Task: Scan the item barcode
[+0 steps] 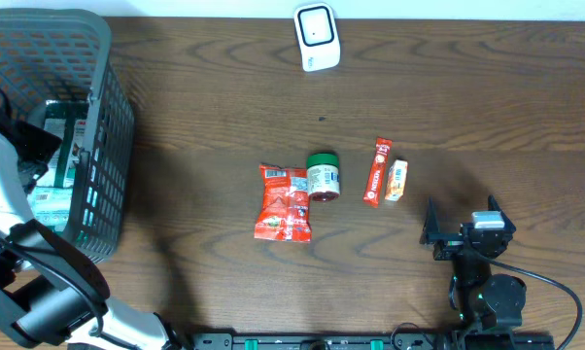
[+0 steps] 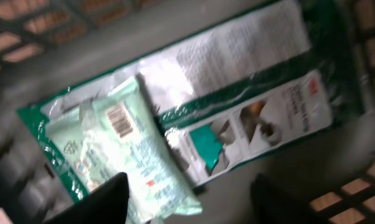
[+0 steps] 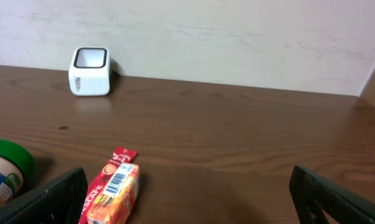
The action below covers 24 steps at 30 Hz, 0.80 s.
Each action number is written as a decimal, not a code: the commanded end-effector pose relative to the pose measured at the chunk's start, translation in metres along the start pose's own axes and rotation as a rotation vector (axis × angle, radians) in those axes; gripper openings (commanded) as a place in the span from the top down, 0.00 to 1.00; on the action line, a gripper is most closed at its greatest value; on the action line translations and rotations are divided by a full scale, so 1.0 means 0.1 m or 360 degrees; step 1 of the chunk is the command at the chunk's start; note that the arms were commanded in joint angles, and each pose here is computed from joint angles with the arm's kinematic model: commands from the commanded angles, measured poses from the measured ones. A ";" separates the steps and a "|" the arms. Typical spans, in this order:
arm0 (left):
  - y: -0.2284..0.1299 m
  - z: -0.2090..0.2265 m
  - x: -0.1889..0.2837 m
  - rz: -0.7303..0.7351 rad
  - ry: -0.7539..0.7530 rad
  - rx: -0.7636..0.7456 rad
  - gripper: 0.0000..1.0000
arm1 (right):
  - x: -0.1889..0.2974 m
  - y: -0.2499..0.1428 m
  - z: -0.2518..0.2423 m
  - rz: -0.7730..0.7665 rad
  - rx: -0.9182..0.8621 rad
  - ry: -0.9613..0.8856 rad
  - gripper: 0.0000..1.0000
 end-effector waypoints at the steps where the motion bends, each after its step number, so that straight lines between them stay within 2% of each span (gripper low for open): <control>1: -0.04 0.06 -0.05 0.0042 0.0139 -0.0047 0.31 | 0.00 0.00 0.00 -0.0001 0.0014 0.0001 0.01; 7: -0.15 0.17 -0.16 0.0116 0.0261 -0.0040 0.21 | 0.00 0.00 0.00 -0.0001 0.0014 0.0002 0.01; 12: -0.30 0.21 -0.40 0.0264 0.0303 -0.0162 0.12 | 0.00 0.00 0.00 -0.0001 0.0014 0.0001 0.01; 16: -0.41 0.23 -0.61 0.0387 0.0324 -0.0199 0.11 | 0.00 0.00 0.00 0.0000 0.0014 0.0002 0.01; 21: -0.46 0.14 -0.77 0.0496 0.0128 -0.0340 0.10 | 0.00 0.00 0.00 -0.0001 0.0014 0.0002 0.01; 24: -0.47 0.09 -0.81 0.0500 0.0092 -0.0436 0.09 | 0.00 0.00 0.00 0.0000 0.0014 0.0002 0.01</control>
Point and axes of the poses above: each gripper's point midway between its finger pads, its own x axis back along the fingers, its own z axis along the line the jaws close on, y = z × x, the point moved 10 cm from there along x, back along the fingers, and after that the axes turned 8 degrees about -x, right-handed, at the moved point
